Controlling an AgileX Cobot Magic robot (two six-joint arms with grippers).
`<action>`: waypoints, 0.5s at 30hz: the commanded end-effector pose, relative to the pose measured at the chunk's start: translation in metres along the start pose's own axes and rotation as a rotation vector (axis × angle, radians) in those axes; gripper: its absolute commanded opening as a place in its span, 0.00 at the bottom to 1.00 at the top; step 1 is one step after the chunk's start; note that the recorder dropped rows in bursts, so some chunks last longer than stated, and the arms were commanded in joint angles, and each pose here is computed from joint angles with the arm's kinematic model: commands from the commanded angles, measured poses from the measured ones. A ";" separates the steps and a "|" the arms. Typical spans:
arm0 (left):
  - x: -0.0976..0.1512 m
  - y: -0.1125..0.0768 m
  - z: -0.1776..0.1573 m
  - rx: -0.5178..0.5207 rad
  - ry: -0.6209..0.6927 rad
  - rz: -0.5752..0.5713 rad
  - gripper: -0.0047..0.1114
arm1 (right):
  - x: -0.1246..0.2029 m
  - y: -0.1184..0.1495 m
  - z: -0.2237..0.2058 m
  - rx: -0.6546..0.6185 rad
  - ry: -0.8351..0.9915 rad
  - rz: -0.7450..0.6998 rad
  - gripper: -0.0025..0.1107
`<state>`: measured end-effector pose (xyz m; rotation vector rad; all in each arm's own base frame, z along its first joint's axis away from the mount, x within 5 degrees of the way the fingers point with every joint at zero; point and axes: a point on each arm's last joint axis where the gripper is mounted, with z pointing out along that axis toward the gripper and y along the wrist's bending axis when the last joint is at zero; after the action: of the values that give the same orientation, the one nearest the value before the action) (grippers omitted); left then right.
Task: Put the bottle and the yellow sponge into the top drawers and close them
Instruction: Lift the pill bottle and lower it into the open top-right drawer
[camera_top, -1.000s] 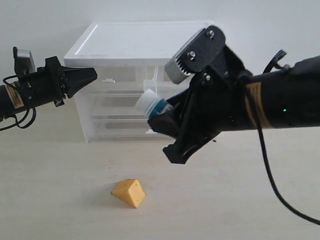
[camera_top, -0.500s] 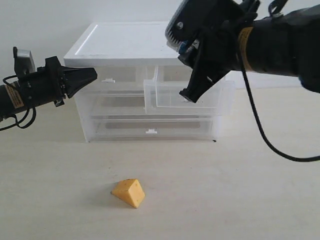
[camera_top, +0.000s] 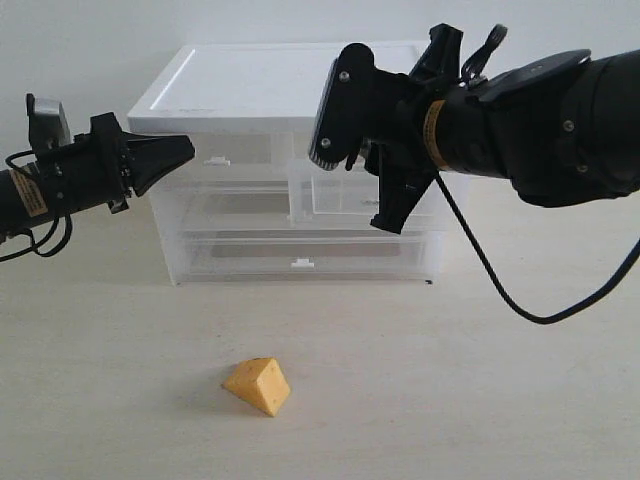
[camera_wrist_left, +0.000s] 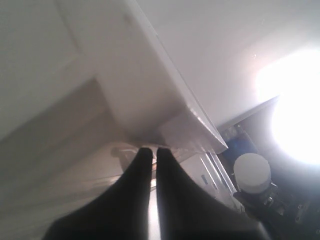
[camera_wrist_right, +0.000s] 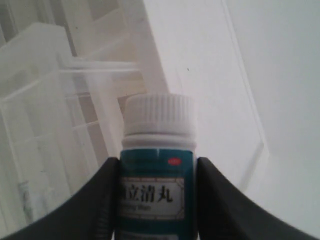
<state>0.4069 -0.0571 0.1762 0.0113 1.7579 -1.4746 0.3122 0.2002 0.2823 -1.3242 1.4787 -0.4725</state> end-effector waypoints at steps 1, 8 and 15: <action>-0.006 0.002 0.001 -0.028 -0.050 0.002 0.07 | 0.002 -0.006 -0.001 0.036 0.026 0.001 0.02; -0.006 0.002 0.001 -0.028 -0.050 0.005 0.07 | -0.001 -0.003 -0.001 0.004 -0.008 0.020 0.24; -0.006 0.002 0.001 -0.028 -0.050 0.005 0.07 | 0.002 -0.006 -0.001 0.039 0.029 0.024 0.50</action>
<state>0.4069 -0.0571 0.1762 0.0182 1.7560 -1.4689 0.3128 0.1989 0.2827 -1.3058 1.4909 -0.4811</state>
